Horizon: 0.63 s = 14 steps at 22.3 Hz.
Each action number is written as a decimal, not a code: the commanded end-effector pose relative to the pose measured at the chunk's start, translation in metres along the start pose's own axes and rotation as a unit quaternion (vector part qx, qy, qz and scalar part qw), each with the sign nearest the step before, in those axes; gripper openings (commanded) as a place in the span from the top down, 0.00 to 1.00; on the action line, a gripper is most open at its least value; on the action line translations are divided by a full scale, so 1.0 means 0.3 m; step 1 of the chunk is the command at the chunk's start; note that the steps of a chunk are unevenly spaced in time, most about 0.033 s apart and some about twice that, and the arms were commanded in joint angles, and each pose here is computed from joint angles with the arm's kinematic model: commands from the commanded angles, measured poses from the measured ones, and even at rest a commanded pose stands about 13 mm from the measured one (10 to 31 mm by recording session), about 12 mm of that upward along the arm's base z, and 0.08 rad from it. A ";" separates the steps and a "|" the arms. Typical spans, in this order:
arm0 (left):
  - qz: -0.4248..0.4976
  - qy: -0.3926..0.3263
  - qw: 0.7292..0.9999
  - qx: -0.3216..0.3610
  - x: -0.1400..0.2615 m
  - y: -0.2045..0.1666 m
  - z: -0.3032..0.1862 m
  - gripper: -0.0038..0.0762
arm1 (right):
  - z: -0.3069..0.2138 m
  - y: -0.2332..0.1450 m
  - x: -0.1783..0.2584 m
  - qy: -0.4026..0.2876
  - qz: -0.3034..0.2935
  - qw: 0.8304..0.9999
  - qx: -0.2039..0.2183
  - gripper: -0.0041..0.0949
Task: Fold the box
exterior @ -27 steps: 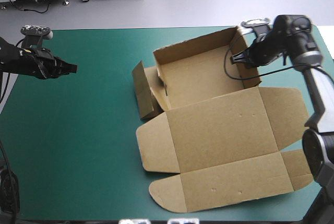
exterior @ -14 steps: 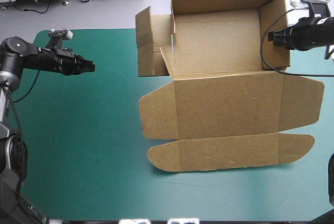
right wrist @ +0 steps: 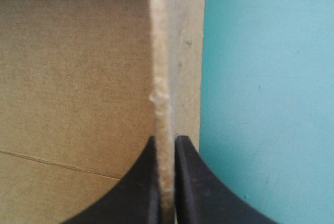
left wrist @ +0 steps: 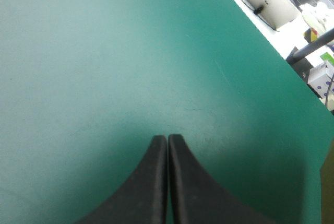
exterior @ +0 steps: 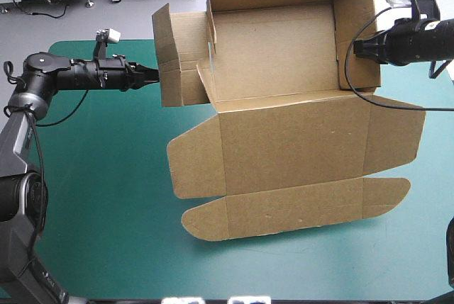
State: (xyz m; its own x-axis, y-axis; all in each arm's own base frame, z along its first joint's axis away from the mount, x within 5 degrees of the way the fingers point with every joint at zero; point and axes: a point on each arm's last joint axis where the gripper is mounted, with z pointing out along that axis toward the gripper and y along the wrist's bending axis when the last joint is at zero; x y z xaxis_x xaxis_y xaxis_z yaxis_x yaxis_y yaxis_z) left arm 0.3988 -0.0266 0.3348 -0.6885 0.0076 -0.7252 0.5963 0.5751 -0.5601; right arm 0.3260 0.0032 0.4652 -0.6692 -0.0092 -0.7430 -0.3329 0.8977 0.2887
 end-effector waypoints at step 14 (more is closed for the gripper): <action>0.037 -0.061 0.987 0.145 -0.074 -0.248 0.034 0.96 | -0.019 0.027 -0.019 -0.016 -0.001 1.000 -0.025 0.98</action>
State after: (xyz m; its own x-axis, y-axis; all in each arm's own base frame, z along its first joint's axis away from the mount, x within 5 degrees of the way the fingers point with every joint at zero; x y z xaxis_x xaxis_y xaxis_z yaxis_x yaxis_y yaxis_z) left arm 0.3955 -0.0719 0.3472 -0.6531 -0.0259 -0.7568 0.6738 0.4361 -0.5964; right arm 0.3354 0.0027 0.4559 -0.6885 -0.0135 -0.7251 -0.3291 0.8968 0.2957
